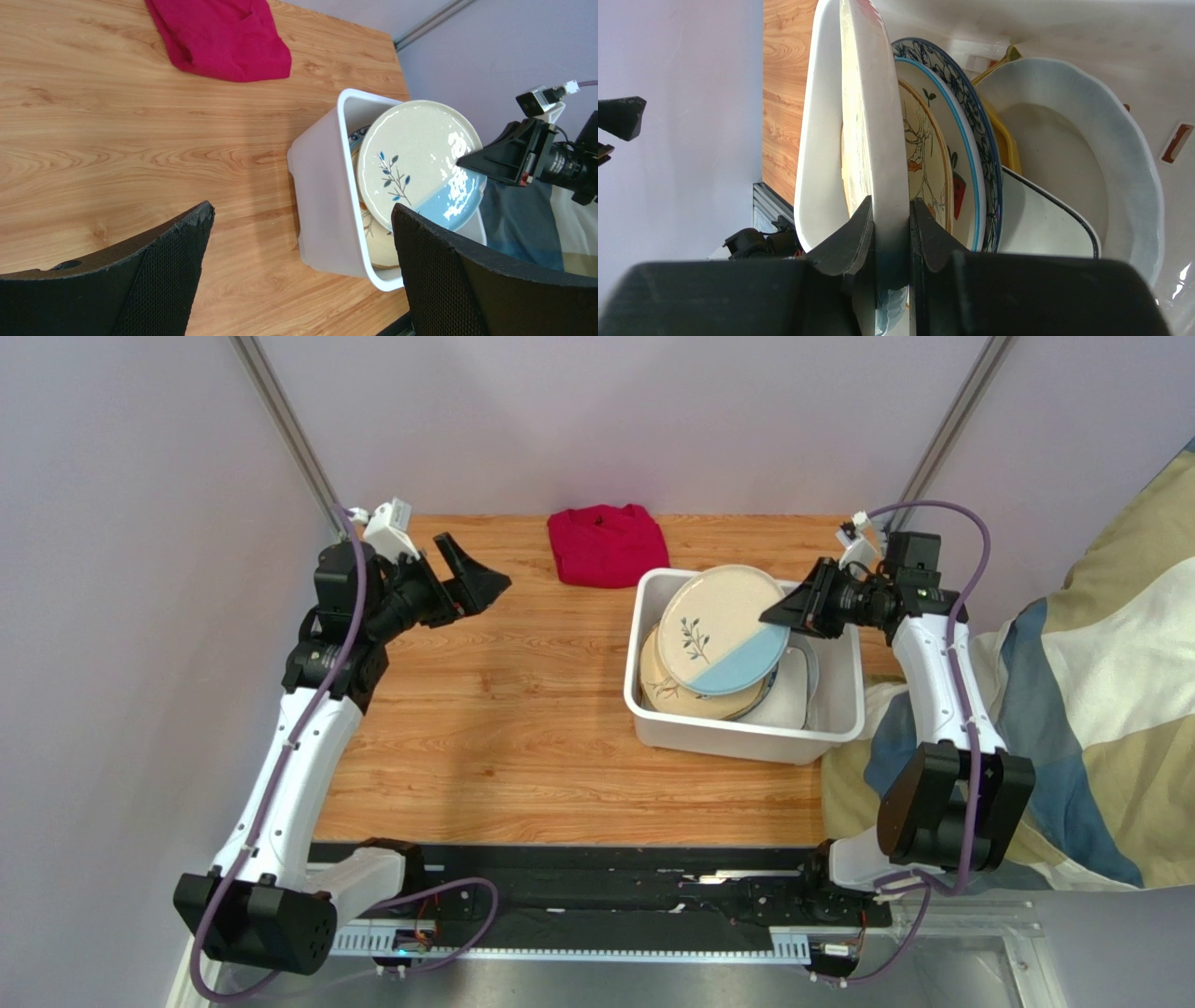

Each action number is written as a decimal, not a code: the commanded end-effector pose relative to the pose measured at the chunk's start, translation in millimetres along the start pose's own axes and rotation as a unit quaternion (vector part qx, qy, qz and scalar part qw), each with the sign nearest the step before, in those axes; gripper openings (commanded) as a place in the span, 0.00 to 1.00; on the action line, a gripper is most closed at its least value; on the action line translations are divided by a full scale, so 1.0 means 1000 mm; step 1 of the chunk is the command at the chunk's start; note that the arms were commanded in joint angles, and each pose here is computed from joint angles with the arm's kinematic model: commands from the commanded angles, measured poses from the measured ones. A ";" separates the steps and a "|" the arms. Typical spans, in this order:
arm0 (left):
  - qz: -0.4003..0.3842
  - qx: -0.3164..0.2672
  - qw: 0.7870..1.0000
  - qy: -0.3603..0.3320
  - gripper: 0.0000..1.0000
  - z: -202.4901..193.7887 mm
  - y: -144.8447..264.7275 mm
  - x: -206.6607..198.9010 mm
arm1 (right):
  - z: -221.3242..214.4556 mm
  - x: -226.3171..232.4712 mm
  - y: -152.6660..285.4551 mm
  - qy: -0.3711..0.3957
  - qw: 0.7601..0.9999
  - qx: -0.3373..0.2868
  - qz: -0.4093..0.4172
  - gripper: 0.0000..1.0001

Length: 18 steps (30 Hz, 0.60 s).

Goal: Place the plates into the plastic bin on the countertop
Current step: Place the plate in the plastic bin.

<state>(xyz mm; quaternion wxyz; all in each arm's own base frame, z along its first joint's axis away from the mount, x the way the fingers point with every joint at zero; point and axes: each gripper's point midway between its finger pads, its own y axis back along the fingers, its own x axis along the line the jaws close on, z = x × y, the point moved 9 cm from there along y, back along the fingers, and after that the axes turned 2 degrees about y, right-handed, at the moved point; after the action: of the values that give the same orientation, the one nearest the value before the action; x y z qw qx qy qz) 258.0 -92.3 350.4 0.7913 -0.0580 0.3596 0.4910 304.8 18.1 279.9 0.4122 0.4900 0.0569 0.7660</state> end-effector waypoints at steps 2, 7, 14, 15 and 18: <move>-0.005 -0.008 1.000 -0.022 1.00 0.006 0.011 0.001 | -0.006 0.003 -0.003 0.024 1.000 0.003 0.004 0.00; -0.009 -0.005 1.000 -0.016 1.00 0.003 0.010 0.003 | -0.019 0.003 -0.016 0.030 0.999 0.030 -0.011 0.00; -0.005 -0.003 1.000 -0.024 1.00 0.003 0.012 0.005 | -0.033 -0.001 -0.015 0.032 0.998 0.049 -0.037 0.18; -0.005 -0.003 1.000 -0.027 1.00 0.004 0.012 0.004 | -0.033 -0.001 -0.014 0.037 0.997 0.050 -0.051 0.26; 0.002 -0.004 0.999 -0.034 1.00 0.005 0.014 0.005 | -0.036 0.002 -0.009 0.040 0.995 0.050 -0.075 0.46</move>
<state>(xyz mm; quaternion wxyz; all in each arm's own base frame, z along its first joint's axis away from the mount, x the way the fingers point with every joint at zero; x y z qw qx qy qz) 255.6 -83.6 347.5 0.7921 -0.0468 0.3557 0.4939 291.4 39.7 255.4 0.4000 0.5019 0.1125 0.7586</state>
